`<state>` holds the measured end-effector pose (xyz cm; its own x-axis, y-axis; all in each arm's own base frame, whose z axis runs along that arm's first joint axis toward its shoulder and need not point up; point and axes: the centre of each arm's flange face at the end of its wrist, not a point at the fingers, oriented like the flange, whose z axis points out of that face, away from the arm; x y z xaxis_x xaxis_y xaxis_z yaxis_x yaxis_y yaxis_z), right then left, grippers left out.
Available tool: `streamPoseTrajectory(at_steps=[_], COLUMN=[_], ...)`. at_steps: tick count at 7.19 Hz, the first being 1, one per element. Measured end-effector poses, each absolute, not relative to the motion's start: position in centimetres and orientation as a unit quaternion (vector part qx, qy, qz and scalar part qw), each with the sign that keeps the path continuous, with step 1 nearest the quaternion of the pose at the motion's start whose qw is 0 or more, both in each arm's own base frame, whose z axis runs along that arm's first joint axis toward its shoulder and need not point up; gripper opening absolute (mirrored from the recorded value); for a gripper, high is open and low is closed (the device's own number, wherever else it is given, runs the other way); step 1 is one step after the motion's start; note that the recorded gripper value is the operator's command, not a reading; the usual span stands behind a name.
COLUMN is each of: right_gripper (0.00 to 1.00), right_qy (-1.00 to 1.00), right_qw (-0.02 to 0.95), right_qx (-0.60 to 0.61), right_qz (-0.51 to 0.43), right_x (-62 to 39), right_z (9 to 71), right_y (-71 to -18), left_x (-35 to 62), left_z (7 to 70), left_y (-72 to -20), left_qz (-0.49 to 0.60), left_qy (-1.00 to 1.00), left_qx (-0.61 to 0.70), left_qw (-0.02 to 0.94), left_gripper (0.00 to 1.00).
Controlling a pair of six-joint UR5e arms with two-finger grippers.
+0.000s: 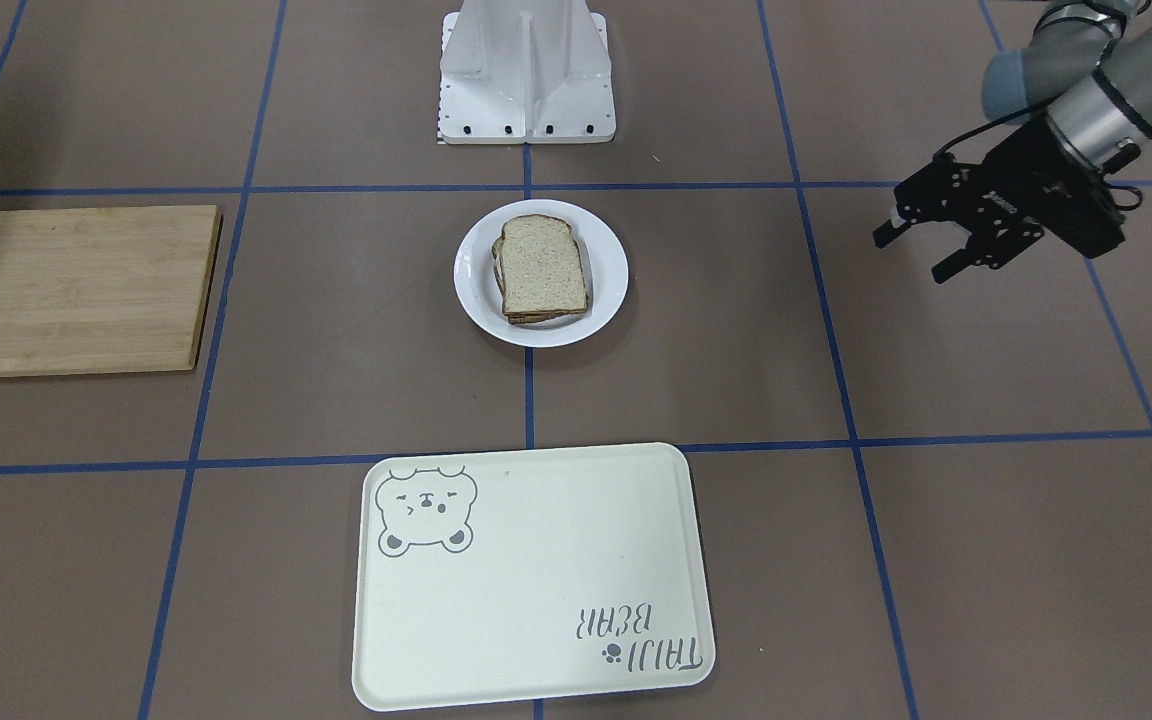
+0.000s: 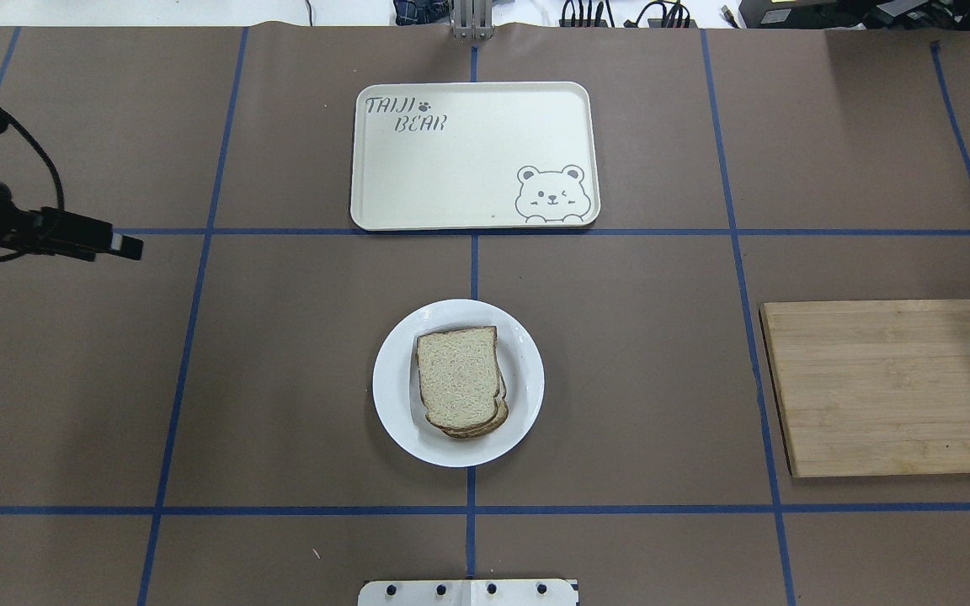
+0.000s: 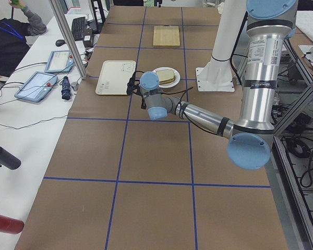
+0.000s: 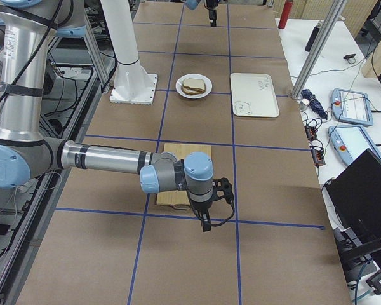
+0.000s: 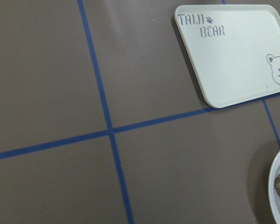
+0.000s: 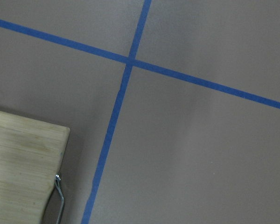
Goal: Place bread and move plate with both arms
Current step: 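Move the left gripper to the near rim of the white plate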
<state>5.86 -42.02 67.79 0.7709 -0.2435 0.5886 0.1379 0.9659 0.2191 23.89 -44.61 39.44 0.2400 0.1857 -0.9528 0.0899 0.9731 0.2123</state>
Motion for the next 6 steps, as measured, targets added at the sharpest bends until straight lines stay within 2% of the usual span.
streamPoseTrajectory(at_steps=[1,2,3,4,5,6], right_gripper=[1.0,1.0,1.0,1.0,1.0,1.0], right_qy=[-0.334,-0.342,-0.343,-0.343,-0.342,-0.342], right_qw=[0.934,0.932,0.932,0.932,0.932,0.932], right_qx=[0.076,0.073,0.074,0.074,0.075,0.076], right_qz=[-0.097,-0.095,-0.094,-0.094,-0.094,-0.094], right_x=[6.5,6.8,6.9,7.0,7.0,7.0], right_z=[67.9,67.6,67.3,67.2,67.1,67.0], right_y=[-41.7,-41.8,-42.0,-42.1,-42.3,-42.4], left_x=[28.6,33.6,38.2,41.8,44.4,46.4], left_z=[38.2,36.7,35.4,34.6,34.0,33.6], left_y=[-42.9,-40.7,-38.1,-35.4,-33.6,-32.7], left_qz=[0.019,0.007,0.0,-0.006,-0.012,-0.017], left_qy=[0.63,0.641,0.649,0.654,0.658,0.661], left_qx=[0.101,0.099,0.099,0.095,0.09,0.086], left_qw=[0.77,0.761,0.754,0.75,0.747,0.745], left_gripper=[0.98,0.92,0.77,0.52,0.41,0.37])
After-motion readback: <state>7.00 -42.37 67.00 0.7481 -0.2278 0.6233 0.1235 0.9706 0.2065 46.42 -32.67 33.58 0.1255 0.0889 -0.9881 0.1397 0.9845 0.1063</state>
